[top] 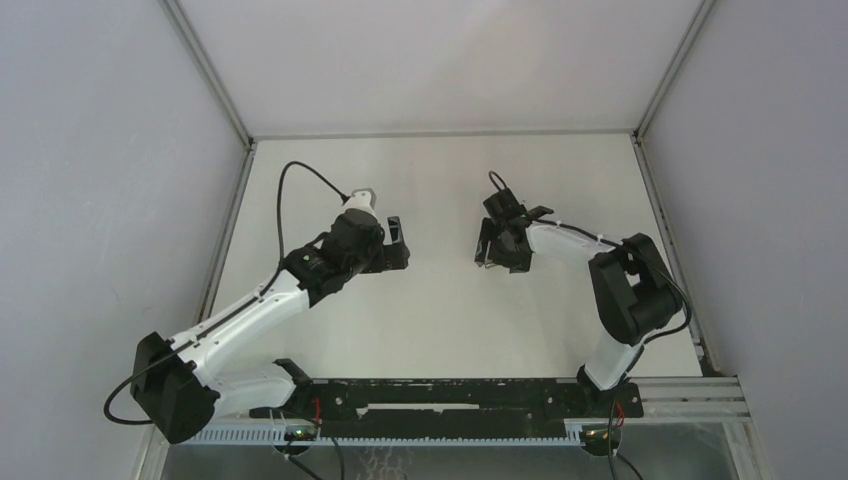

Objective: Install the water faucets

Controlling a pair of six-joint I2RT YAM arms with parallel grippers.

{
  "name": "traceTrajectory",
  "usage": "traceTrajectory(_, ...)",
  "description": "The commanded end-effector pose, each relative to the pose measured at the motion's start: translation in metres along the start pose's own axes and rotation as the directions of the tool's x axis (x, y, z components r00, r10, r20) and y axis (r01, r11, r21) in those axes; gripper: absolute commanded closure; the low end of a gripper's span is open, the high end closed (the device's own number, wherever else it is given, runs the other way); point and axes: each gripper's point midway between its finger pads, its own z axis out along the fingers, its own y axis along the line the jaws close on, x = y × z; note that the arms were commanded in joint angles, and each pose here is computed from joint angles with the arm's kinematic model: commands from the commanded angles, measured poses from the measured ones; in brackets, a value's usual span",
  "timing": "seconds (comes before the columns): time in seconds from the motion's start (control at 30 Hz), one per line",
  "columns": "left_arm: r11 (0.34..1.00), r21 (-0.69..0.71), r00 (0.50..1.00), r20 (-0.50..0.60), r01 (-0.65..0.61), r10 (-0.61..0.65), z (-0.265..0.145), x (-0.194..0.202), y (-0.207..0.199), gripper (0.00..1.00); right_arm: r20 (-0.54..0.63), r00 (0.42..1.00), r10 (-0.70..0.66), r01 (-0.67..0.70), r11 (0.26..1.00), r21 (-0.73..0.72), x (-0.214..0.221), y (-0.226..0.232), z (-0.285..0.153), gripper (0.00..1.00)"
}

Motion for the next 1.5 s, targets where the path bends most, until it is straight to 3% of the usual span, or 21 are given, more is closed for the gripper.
traceTrajectory(0.0,0.998,0.032,0.999,0.004,0.050,-0.050,-0.004,-0.002,-0.005,0.00,0.044,0.998,0.044,-0.043,0.999,-0.022,-0.018,0.014,0.004,0.21)
traceTrajectory(0.17,0.994,0.078,0.997,-0.017,0.079,-0.078,0.000,0.002,-0.014,0.00,0.078,0.990,0.119,-0.125,0.989,0.073,-0.025,-0.007,0.007,0.36)
traceTrajectory(0.3,0.992,0.095,0.997,-0.022,0.079,-0.077,0.000,0.001,-0.018,0.00,0.087,0.981,0.173,-0.180,0.981,0.074,-0.029,-0.021,0.006,0.37)
traceTrajectory(0.57,0.990,0.141,0.998,-0.062,0.004,0.004,-0.005,0.009,-0.023,0.00,0.058,0.985,0.164,-0.162,0.986,-0.042,-0.040,-0.013,-0.002,0.18)
traceTrajectory(0.73,0.978,0.203,0.990,-0.127,-0.042,0.069,-0.015,0.038,-0.017,0.00,0.068,0.979,0.192,-0.187,0.980,-0.075,-0.053,-0.018,-0.005,0.22)
traceTrajectory(0.9,0.978,0.201,0.983,-0.161,-0.053,0.086,-0.019,0.050,-0.011,0.00,0.099,0.969,0.227,-0.222,0.973,-0.060,-0.065,-0.029,-0.010,0.35)
traceTrajectory(1.03,0.983,0.169,0.985,-0.144,-0.067,0.092,-0.018,0.046,-0.006,0.00,0.116,0.986,0.120,-0.113,0.991,-0.065,-0.066,-0.023,-0.015,0.44)
traceTrajectory(1.17,0.988,0.126,0.988,-0.115,-0.087,0.102,-0.020,0.036,0.001,0.00,0.088,0.996,-0.022,0.022,1.000,0.005,-0.054,-0.024,-0.017,0.44)
traceTrajectory(1.47,0.986,0.137,0.984,-0.138,-0.098,0.116,-0.013,0.037,-0.005,0.00,0.052,0.963,0.264,-0.261,0.964,-0.052,-0.045,-0.005,-0.010,0.44)
